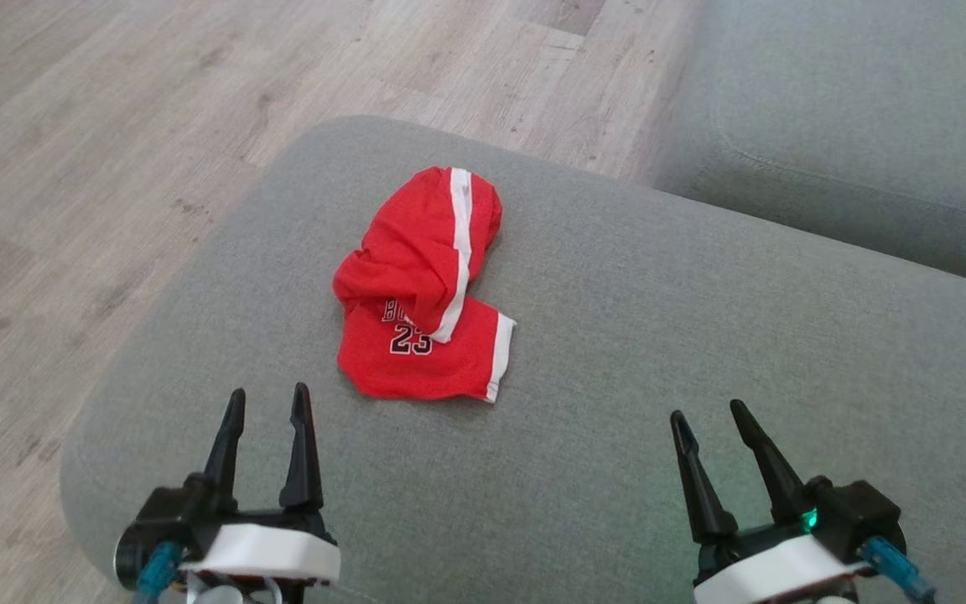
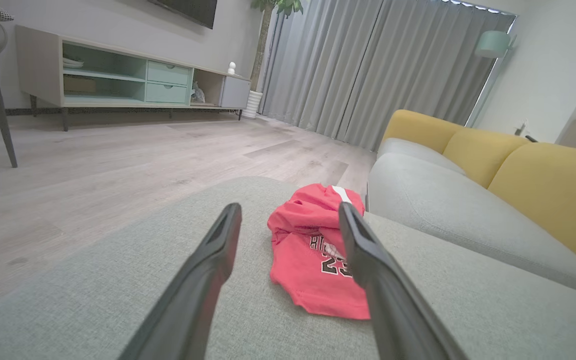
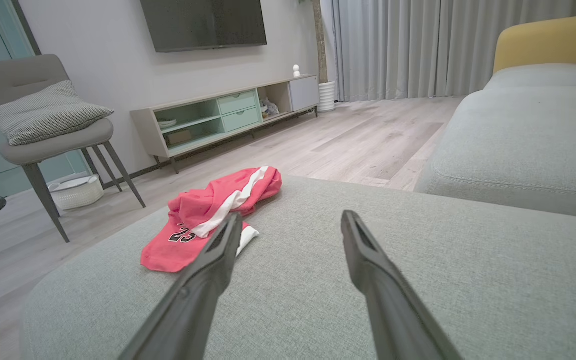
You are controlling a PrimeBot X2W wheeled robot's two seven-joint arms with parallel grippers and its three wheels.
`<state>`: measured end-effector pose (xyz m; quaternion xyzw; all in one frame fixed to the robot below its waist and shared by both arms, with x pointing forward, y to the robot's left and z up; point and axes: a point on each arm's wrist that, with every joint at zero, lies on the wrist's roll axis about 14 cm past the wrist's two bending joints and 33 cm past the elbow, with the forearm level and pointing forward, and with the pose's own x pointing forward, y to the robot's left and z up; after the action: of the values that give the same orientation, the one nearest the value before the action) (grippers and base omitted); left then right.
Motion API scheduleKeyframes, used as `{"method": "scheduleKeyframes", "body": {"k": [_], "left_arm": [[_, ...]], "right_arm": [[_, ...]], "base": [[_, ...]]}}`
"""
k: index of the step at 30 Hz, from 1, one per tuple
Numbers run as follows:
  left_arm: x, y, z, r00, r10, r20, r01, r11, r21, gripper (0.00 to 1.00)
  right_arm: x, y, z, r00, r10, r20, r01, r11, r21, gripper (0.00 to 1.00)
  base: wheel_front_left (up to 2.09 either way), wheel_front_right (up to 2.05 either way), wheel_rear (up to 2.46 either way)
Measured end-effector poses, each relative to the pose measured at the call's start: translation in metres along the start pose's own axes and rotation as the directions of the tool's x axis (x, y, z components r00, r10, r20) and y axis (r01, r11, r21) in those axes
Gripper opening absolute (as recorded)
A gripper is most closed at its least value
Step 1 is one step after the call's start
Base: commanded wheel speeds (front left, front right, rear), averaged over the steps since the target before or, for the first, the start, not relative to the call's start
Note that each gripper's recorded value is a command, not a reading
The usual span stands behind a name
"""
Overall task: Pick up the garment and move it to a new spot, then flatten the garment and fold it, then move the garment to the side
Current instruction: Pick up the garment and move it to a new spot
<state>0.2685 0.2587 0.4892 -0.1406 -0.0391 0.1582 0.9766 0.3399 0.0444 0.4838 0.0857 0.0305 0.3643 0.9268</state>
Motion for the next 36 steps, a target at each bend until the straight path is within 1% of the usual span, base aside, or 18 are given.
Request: {"method": "scheduleKeyframes", "body": {"k": [6,8,11,14,16,19,21,22,23,24,26,29,31,33,34,36], "left_arm": [[0.004,-0.004,-0.007,0.999,-0.031,-0.031,0.033,0.998,0.057,1.00],[0.011,-0.009,-0.010,0.997,-0.064,-0.045,0.067,0.995,0.076,1.00],[0.033,-0.019,-0.011,0.991,-0.111,-0.073,0.118,0.987,0.108,1.00],[0.065,-0.037,-0.011,0.973,-0.187,-0.138,0.208,0.964,0.165,1.00],[0.084,-0.051,-0.019,0.946,-0.233,-0.226,0.281,0.936,0.211,1.00],[0.101,-0.066,-0.043,0.887,-0.256,-0.384,0.373,0.887,0.271,1.00],[0.110,-0.074,-0.057,0.849,-0.266,-0.457,0.420,0.864,0.276,1.00],[0.113,-0.076,-0.065,0.827,-0.266,-0.495,0.441,0.853,0.279,1.00],[0.113,-0.076,-0.065,0.827,-0.266,-0.495,0.441,0.853,0.279,1.00],[0.118,-0.075,-0.080,0.786,-0.248,-0.566,0.469,0.836,0.285,1.00],[0.122,-0.067,-0.094,0.749,-0.211,-0.628,0.494,0.810,0.315,1.00],[0.133,-0.050,-0.108,0.720,-0.148,-0.678,0.493,0.797,0.349,1.00],[0.139,-0.045,-0.117,0.700,-0.117,-0.705,0.493,0.792,0.359,1.00],[0.143,-0.046,-0.124,0.686,-0.110,-0.719,0.497,0.792,0.353,1.00],[0.144,-0.049,-0.128,0.678,-0.112,-0.726,0.495,0.800,0.339,1.00],[0.144,-0.052,-0.137,0.658,-0.110,-0.745,0.507,0.796,0.331,1.00]], "right_arm": [[-0.001,-0.004,-0.008,1.000,-0.010,-0.022,0.010,1.000,0.013,1.00],[-0.003,-0.008,-0.011,0.999,-0.024,-0.030,0.024,0.999,0.020,1.00],[-0.002,-0.016,-0.015,0.998,-0.040,-0.037,0.041,0.999,0.022,1.00],[0.001,-0.027,-0.017,0.997,-0.065,-0.037,0.065,0.998,0.020,1.00],[0.004,-0.035,-0.017,0.996,-0.084,-0.035,0.085,0.996,0.021,1.00],[0.005,-0.049,-0.020,0.993,-0.113,-0.038,0.114,0.993,0.024,1.00],[0.007,-0.056,-0.022,0.991,-0.130,-0.040,0.131,0.991,0.026,1.00],[0.007,-0.060,-0.023,0.989,-0.139,-0.039,0.140,0.990,0.027,1.00],[0.007,-0.060,-0.023,0.989,-0.139,-0.039,0.140,0.990,0.027,1.00],[0.007,-0.069,-0.024,0.986,-0.160,-0.040,0.161,0.987,0.026,1.00],[0.006,-0.076,-0.026,0.983,-0.178,-0.044,0.180,0.983,0.028,1.00],[0.003,-0.086,-0.029,0.977,-0.207,-0.050,0.209,0.977,0.034,1.00],[0.001,-0.094,-0.031,0.972,-0.228,-0.053,0.230,0.973,0.036,1.00],[-0.002,-0.099,-0.033,0.968,-0.244,-0.059,0.247,0.968,0.038,1.00],[-0.003,-0.102,-0.034,0.966,-0.252,-0.062,0.255,0.966,0.039,1.00],[-0.005,-0.106,-0.035,0.962,-0.265,-0.064,0.268,0.963,0.039,1.00]], "base": [[0.00,0.00,0.00],[0.00,0.00,0.00],[0.00,0.00,0.00],[0.00,0.00,0.00],[0.00,0.00,0.00],[0.00,0.00,0.00],[0.00,0.00,0.00],[0.00,0.00,0.00],[0.00,0.00,0.00],[0.00,0.00,0.00],[0.00,0.00,0.00],[0.00,0.00,0.00],[0.00,0.00,0.00],[0.00,0.00,0.00],[0.00,0.00,0.00],[0.00,0.00,0.00]]}}
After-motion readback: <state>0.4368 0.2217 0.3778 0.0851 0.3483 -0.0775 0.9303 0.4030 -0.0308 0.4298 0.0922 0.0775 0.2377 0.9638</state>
